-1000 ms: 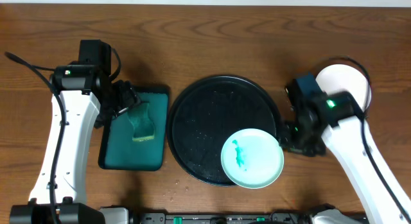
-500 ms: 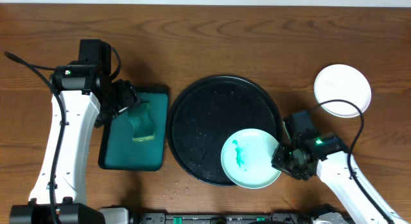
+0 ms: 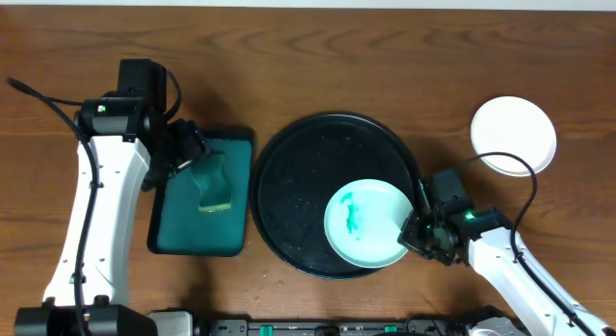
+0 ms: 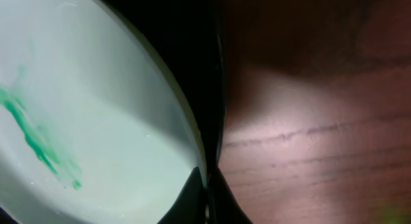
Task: Clean dirty plates on tray and stack at the side
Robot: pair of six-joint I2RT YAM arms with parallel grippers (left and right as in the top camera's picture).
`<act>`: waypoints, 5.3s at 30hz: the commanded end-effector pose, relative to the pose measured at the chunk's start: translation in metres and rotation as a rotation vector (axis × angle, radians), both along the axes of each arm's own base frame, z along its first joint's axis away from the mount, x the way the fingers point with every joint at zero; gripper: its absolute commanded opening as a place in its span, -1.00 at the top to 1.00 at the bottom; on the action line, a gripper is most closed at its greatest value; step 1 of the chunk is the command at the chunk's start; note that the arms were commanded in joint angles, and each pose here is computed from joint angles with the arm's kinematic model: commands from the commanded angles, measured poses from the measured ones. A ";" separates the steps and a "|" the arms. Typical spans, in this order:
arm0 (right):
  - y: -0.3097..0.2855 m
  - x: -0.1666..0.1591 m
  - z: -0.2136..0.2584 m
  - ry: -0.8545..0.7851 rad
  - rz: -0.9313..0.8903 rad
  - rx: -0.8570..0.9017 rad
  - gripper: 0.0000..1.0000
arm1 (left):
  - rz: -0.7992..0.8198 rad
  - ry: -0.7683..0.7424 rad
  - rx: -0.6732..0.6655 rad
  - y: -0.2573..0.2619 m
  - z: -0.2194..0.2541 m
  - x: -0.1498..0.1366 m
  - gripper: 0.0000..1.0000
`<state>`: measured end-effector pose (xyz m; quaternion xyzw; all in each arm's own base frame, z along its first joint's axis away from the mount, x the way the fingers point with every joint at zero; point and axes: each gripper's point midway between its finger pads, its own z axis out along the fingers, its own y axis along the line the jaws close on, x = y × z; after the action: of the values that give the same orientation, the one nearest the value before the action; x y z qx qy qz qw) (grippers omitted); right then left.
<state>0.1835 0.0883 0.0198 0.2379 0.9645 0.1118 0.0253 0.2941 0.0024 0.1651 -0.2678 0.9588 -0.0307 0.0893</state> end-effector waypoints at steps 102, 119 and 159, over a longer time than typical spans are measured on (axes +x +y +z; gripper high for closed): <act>0.054 0.107 -0.035 -0.063 0.352 0.065 0.98 | -0.090 0.113 0.154 -0.016 -0.105 0.023 0.02; 0.054 0.107 -0.035 -0.063 0.351 0.065 0.98 | -0.158 0.270 0.069 -0.031 -0.160 0.012 -0.08; 0.055 0.105 -0.034 -0.058 0.363 0.074 0.98 | -0.134 0.029 -0.062 -0.023 -0.107 0.008 -0.39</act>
<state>0.3044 0.1422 0.0016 0.0689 0.9828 0.1615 0.0581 0.3056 -0.0139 0.0653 -0.2177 0.9723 -0.0373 0.0767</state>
